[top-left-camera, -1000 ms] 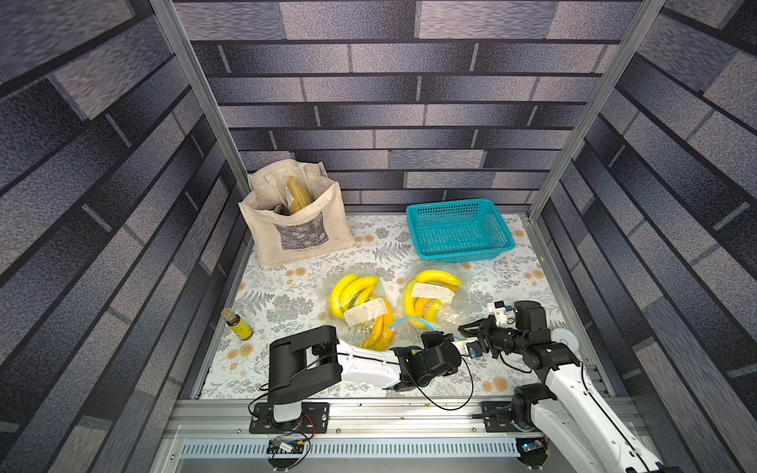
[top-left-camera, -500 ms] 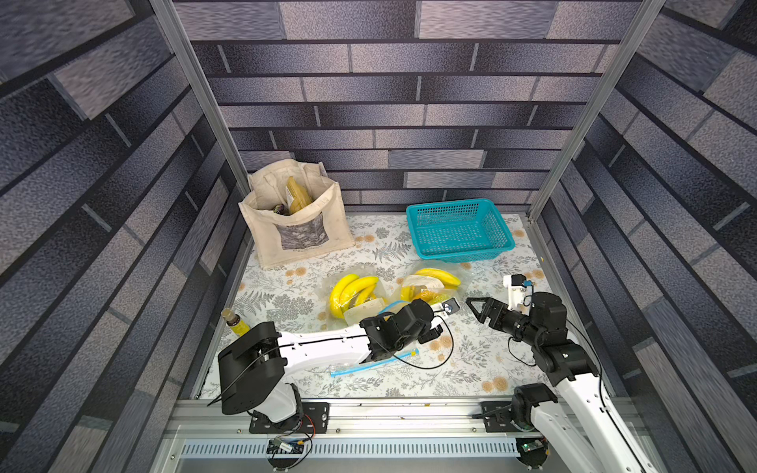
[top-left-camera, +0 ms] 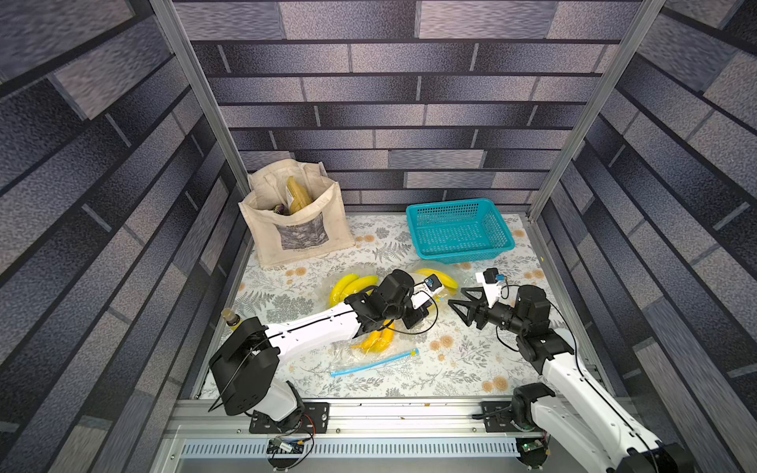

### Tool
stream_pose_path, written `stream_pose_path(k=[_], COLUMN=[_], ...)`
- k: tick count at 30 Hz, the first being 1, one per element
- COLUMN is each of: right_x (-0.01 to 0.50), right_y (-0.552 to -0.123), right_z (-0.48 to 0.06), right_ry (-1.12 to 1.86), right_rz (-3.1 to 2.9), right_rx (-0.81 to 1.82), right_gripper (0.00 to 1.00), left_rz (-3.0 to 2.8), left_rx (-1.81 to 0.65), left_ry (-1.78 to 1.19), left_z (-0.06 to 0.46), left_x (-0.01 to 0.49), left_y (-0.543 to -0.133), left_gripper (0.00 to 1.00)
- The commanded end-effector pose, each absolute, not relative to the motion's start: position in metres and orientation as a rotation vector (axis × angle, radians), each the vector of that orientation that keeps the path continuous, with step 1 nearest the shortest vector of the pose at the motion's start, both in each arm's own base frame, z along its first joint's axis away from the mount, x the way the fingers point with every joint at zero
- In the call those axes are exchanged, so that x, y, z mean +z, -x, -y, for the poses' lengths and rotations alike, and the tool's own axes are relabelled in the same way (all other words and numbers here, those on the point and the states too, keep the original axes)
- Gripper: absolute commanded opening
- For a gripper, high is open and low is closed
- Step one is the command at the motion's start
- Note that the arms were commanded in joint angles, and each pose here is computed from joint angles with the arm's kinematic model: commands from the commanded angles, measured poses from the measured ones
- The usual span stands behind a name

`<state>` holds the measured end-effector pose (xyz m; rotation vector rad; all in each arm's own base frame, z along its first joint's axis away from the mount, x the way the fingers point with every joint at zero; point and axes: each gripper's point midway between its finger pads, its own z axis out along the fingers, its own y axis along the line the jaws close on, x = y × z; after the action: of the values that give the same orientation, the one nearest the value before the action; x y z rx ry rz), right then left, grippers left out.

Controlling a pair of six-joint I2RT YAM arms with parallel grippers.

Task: Open the zip-top bag and take out the banana
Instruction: Pick up the zipper food storage bag at the center of the board.

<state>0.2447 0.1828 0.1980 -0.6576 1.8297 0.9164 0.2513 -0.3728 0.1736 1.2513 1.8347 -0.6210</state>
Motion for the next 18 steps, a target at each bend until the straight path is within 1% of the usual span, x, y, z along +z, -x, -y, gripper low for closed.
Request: stream_pose_path(k=[1,9,18], right_x=[0.215,0.217,0.218], right_y=[-0.237,-0.242,-0.253], right_z=[-0.202,-0.209,-0.218], right_ry=[0.848,0.899,0.932], right_rz=[-1.737,-1.724,-1.717], right_rx=[0.922,0.922,0.921], right_gripper=[0.71,0.59,0.55], left_rz=[-1.864,-1.885,-1.885], left_rx=[-0.700,-0.715,-0.755], left_ry=[-1.239,-1.218,-1.206], left_z=[0.375,0.367,0.367], left_x=[0.182,0.185,0.186], left_y=[-0.253,-0.264,-0.264], left_gripper=[0.06,0.06,0.07])
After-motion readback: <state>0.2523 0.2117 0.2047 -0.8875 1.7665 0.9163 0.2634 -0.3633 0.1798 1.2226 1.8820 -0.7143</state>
